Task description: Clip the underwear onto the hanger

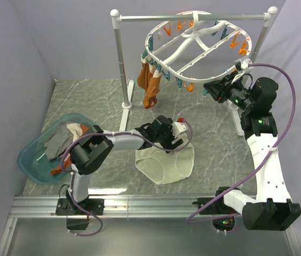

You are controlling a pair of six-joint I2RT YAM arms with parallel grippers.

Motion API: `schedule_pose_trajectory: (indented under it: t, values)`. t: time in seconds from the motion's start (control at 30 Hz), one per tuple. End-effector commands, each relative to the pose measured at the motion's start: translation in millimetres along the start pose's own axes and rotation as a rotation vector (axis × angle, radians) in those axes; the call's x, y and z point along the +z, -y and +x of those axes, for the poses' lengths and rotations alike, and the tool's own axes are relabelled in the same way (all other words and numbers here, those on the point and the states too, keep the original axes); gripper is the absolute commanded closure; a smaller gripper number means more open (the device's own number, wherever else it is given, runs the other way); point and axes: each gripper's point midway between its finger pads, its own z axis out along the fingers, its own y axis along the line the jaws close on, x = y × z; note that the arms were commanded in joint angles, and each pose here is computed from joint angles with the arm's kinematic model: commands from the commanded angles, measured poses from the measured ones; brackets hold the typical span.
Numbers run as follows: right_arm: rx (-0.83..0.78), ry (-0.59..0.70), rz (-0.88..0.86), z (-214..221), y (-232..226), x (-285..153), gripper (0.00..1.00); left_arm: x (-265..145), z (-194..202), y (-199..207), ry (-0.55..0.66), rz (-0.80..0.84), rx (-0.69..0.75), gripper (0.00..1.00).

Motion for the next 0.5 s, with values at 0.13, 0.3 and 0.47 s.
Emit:
schedule_pose_trajectory:
  t: [0.13,0.3,0.47]
  values:
    - [-0.052,0.043,-0.013,-23,-8,-5,1.00,12,18,-7,-0.107,-0.005,-0.107,0.08]
    - [-0.050,0.044,-0.012,-23,-8,-5,1.00,20,38,-3,-0.177,0.008,-0.086,0.10]
    - [-0.048,0.043,-0.008,-23,-7,-5,1.00,27,64,18,-0.279,0.051,-0.016,0.26]
